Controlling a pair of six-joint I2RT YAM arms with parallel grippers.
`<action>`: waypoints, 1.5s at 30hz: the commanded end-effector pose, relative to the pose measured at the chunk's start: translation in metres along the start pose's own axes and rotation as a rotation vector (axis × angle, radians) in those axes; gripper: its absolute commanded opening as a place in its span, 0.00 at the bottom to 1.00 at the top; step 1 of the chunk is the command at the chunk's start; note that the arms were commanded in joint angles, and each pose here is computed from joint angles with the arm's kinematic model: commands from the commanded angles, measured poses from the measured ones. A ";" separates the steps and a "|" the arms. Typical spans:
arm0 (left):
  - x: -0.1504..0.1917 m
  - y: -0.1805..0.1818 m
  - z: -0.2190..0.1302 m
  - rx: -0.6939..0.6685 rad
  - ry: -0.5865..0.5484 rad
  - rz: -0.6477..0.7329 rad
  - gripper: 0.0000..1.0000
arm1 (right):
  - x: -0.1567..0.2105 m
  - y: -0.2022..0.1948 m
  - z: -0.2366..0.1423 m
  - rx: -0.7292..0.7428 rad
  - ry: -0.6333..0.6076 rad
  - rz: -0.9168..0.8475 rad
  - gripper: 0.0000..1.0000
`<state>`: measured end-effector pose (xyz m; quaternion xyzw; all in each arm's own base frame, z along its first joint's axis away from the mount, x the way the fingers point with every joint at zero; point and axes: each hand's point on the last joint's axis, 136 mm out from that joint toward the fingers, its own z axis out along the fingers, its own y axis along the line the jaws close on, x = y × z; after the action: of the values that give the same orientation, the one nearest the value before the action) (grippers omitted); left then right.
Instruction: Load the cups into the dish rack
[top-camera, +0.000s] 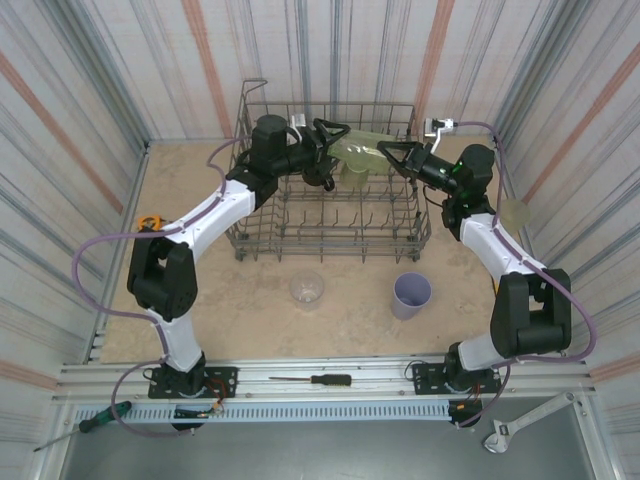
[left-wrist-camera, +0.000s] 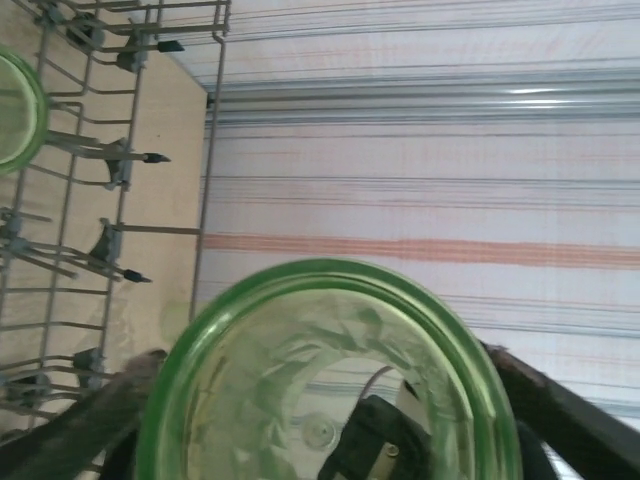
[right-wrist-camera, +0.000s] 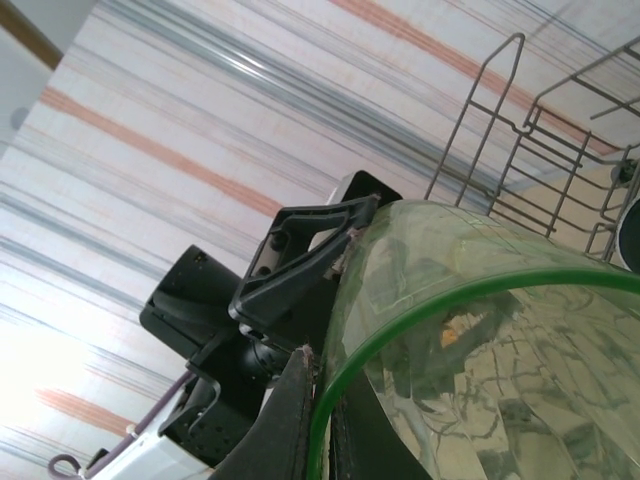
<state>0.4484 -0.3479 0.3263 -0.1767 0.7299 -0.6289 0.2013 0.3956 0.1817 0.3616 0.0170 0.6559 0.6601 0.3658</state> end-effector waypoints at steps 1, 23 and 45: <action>0.003 -0.012 0.003 0.048 0.011 0.006 0.72 | -0.004 0.014 0.000 -0.052 -0.019 -0.045 0.00; -0.001 -0.030 0.004 0.067 -0.028 0.110 0.00 | -0.005 0.009 -0.014 0.026 -0.018 -0.043 0.67; -0.013 -0.051 0.040 -0.169 -0.095 0.566 0.00 | -0.011 -0.025 -0.126 0.688 -0.128 -0.179 0.99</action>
<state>0.4802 -0.3828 0.3634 -0.0551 0.7789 -0.5215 0.3440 0.3676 0.0803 0.3277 0.1277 0.7882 0.4292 0.4222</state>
